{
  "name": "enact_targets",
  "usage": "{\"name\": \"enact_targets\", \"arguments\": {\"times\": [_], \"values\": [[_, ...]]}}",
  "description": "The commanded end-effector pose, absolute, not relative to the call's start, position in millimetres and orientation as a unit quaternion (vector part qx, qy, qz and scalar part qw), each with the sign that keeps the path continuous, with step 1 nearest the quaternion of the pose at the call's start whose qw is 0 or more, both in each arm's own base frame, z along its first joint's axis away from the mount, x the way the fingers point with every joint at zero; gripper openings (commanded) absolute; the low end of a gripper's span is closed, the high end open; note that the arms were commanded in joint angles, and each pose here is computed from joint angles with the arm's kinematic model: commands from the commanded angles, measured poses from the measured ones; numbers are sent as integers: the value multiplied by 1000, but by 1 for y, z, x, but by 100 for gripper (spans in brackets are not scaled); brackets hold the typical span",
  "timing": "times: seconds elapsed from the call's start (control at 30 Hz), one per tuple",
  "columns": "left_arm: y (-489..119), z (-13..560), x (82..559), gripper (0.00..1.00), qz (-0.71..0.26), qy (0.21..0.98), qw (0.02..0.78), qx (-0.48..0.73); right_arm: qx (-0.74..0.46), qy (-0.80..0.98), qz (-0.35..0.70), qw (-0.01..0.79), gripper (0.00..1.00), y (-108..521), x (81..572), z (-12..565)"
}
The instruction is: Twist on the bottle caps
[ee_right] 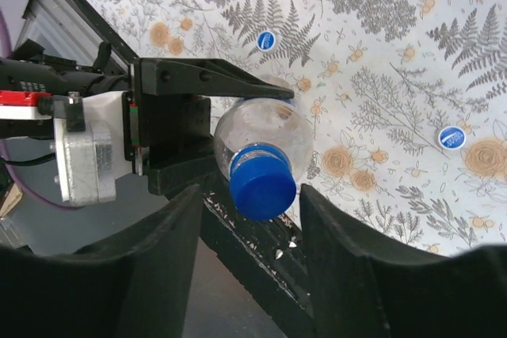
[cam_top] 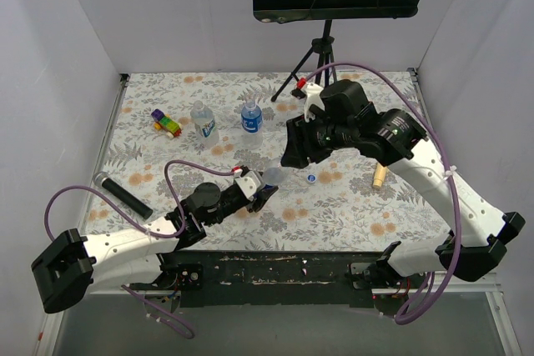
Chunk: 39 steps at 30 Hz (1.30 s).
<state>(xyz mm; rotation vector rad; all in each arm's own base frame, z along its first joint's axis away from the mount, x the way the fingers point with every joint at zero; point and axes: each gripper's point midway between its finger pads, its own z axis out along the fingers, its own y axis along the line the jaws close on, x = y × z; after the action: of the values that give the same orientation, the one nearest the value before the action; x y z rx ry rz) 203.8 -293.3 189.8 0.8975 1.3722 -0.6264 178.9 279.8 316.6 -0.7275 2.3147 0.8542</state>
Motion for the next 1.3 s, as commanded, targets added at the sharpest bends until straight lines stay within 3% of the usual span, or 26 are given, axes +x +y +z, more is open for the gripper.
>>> {"name": "enact_targets", "arguments": {"times": [0.0,0.13,0.4,0.8,1.27], "values": [[-298,224,210,45,-289,586,669,355,-287,831,345,330,64,281,177,357],[-297,224,212,45,-293,591,668,344,-297,819,341,354,71,275,177,367],[-299,224,209,44,-310,591,660,344,-316,803,327,386,66,268,181,370],[-306,248,182,44,-406,546,635,365,-535,594,348,490,69,257,158,390],[-307,259,170,45,-447,523,618,381,-601,505,391,481,66,275,156,388]]}}
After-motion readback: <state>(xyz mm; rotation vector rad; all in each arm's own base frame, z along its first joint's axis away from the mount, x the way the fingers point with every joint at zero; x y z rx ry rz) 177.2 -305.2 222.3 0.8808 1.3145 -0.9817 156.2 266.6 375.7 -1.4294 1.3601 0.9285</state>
